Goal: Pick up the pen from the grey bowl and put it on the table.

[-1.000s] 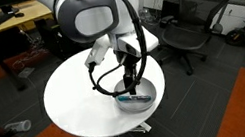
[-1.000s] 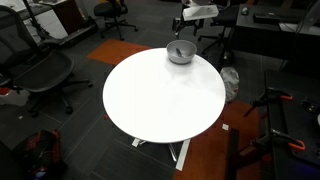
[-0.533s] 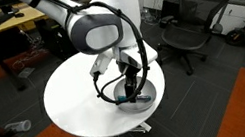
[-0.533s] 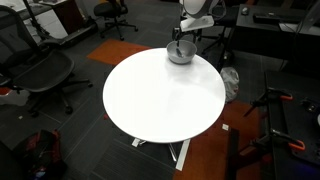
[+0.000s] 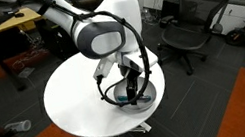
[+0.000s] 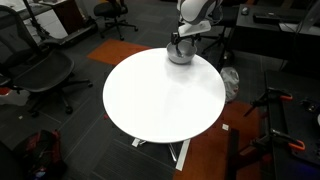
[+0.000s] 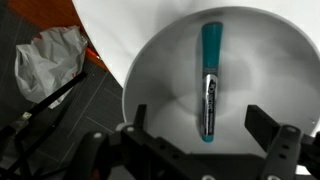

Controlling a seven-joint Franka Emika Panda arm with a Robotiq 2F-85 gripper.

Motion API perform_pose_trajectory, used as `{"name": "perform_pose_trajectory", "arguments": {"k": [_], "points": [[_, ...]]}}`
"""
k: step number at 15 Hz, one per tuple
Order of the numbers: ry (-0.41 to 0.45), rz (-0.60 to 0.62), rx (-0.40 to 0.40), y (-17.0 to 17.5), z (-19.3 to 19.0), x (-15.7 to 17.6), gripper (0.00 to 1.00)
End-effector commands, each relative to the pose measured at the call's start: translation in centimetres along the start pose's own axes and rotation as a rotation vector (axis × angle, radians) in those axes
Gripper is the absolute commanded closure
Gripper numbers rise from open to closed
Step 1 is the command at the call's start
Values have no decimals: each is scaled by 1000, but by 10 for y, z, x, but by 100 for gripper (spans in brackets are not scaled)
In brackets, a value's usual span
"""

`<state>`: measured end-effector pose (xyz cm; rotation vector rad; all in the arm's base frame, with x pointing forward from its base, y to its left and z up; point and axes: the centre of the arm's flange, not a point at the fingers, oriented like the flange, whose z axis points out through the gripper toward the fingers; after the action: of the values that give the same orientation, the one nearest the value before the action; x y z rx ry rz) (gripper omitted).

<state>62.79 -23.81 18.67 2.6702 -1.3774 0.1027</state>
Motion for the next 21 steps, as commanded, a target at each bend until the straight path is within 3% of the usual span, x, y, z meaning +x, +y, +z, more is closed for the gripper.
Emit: {"name": "perform_pose_trajectory", "arguments": {"k": [1, 16, 17, 18, 21], "points": [[-4, 33, -9, -7, 8, 14, 0], [-106, -1, -79, -23, 38, 51, 0], [-110, -7, -81, -24, 39, 50, 25], [-113, -10, -87, -25, 41, 51, 26], [-124, -14, -95, -28, 46, 51, 51]]}}
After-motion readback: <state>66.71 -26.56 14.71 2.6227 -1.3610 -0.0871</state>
